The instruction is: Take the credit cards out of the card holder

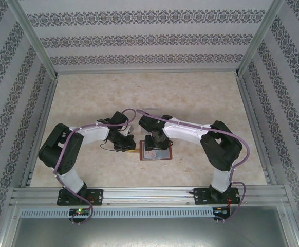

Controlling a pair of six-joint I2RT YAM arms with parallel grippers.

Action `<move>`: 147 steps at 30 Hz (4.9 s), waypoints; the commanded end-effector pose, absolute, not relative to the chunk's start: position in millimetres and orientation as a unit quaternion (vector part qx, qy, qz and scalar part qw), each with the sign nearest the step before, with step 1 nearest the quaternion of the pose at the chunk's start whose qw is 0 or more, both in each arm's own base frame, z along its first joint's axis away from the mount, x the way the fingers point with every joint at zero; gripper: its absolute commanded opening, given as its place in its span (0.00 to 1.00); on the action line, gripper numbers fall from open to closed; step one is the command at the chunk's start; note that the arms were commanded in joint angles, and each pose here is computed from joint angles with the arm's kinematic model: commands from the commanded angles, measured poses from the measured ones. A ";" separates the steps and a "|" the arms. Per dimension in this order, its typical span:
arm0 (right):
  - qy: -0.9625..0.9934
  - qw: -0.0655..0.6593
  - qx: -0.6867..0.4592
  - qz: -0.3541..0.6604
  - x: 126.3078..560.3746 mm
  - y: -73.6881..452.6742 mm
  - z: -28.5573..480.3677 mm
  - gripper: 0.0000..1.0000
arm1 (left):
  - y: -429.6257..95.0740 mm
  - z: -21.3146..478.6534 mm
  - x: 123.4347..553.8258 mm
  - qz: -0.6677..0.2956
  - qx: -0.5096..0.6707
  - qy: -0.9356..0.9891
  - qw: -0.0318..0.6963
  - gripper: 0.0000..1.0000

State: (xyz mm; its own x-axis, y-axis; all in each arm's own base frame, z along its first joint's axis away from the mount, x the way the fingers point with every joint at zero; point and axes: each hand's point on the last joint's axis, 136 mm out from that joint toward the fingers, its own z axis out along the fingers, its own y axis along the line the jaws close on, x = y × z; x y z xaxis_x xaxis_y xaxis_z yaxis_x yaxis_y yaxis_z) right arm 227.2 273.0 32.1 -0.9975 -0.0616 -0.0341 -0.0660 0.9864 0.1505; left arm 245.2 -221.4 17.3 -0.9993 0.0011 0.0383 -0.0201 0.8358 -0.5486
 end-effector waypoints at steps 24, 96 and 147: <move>0.998 0.027 -0.051 -0.005 223.3 231.0 41.2 0.51 | -212.2 6.8 235.4 0.263 0.008 -0.964 0.038 0.10; 0.968 0.004 0.006 0.252 240.6 271.0 44.4 0.17 | -282.0 28.1 253.2 0.285 -0.017 -0.958 0.035 0.02; 0.971 0.019 0.005 0.240 247.5 262.0 51.2 0.34 | -276.9 48.7 253.6 0.274 -0.022 -0.961 0.020 0.03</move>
